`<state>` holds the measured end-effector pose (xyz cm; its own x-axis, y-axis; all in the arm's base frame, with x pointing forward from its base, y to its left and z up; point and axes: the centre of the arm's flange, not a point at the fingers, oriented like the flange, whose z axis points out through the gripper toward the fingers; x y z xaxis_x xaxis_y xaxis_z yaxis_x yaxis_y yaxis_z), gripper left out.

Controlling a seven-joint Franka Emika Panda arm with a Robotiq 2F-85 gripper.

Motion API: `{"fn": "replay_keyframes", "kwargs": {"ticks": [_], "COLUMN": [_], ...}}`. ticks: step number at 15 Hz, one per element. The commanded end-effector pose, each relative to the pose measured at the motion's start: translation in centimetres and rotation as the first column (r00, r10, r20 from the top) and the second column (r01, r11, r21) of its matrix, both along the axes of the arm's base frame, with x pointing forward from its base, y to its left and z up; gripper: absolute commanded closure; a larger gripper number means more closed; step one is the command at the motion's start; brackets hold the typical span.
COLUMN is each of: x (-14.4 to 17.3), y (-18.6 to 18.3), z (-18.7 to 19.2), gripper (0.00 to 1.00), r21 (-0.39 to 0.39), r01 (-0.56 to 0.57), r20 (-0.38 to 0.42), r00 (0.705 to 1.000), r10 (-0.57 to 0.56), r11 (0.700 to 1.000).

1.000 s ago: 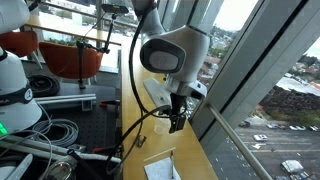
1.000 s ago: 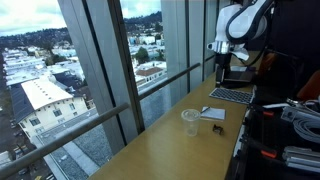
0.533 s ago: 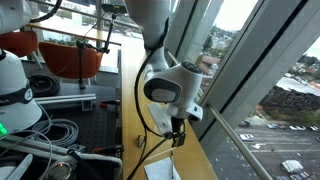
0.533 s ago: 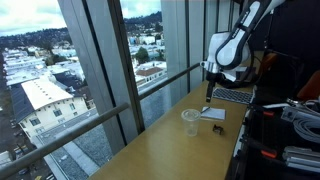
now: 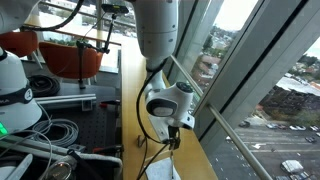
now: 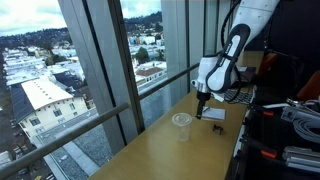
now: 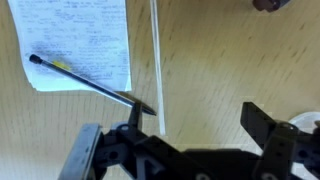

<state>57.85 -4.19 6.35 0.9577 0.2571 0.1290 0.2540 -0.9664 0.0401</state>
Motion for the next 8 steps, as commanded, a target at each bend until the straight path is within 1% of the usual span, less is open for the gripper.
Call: {"fn": "replay_keyframes", "kwargs": {"ticks": [1,4,7,8], "x": [2.1,2.3,1.7,1.4], "y": [-0.1,0.0,0.1,0.1], "z": [-2.0,-2.8,-3.5,-3.8], "gripper": [0.0,0.0,0.0,0.02], "r21": [-0.01,-0.004,0.004,0.006], "r01": [0.012,0.015,0.023,0.027], "r20": [0.013,0.011,-0.002,-0.008], "r00": [1.0,1.0,1.0,1.0], "r10": [-0.011,-0.015,-0.023,-0.027], "r11": [1.0,1.0,1.0,1.0]}}
